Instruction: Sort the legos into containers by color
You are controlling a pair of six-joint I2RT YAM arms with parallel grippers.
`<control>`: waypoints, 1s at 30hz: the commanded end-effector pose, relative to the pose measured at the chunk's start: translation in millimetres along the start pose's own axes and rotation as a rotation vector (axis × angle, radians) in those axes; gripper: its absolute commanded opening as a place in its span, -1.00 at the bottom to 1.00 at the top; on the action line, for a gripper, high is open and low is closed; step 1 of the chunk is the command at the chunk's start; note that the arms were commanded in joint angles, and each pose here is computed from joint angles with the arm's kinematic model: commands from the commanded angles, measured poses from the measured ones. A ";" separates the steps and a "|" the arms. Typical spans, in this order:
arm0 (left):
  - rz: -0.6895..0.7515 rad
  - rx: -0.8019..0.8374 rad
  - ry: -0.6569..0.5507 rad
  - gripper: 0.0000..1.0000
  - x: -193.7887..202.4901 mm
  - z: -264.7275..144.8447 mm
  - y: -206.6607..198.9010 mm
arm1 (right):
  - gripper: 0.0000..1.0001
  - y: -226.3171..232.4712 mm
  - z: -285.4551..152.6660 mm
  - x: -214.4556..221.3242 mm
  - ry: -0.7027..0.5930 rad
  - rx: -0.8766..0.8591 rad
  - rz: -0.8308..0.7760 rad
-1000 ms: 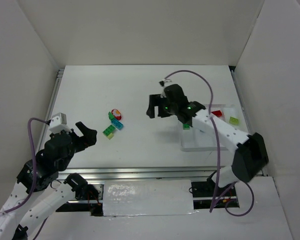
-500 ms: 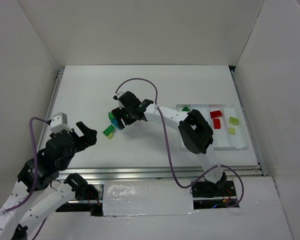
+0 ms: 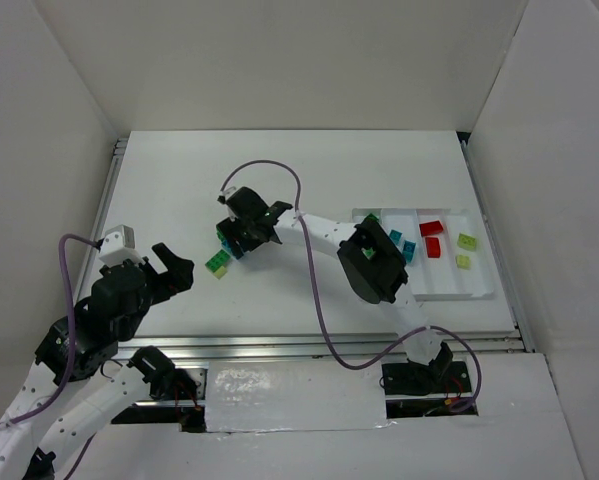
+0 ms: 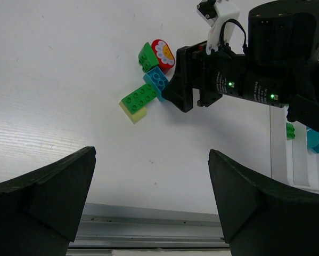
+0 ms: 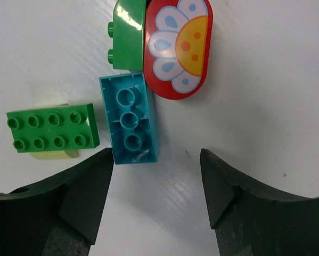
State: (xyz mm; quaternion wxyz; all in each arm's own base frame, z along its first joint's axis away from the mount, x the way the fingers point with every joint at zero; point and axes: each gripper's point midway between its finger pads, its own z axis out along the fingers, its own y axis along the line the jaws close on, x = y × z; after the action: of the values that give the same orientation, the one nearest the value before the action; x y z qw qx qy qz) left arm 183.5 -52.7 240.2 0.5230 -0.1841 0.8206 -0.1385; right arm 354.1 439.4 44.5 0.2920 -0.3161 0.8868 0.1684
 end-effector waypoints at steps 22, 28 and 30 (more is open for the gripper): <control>-0.009 0.033 -0.025 0.99 -6.9 -1.8 -6.7 | -0.46 8.7 8.2 -9.0 -0.033 0.056 -0.067; -0.007 0.038 -0.023 0.99 -6.1 -1.6 -7.3 | -0.77 -0.4 -62.7 -9.6 -0.132 0.080 -0.027; -0.004 0.038 -0.019 0.99 -5.4 -0.8 -8.0 | -0.78 -23.3 -87.4 -1.0 -0.146 0.126 0.043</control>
State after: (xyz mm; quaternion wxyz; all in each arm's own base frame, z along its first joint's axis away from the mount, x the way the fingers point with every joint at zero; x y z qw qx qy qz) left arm 183.2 -53.2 240.4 0.5229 -0.1827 0.8208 -0.1398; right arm 319.0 392.8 31.6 0.2860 -0.3248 0.8944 0.1127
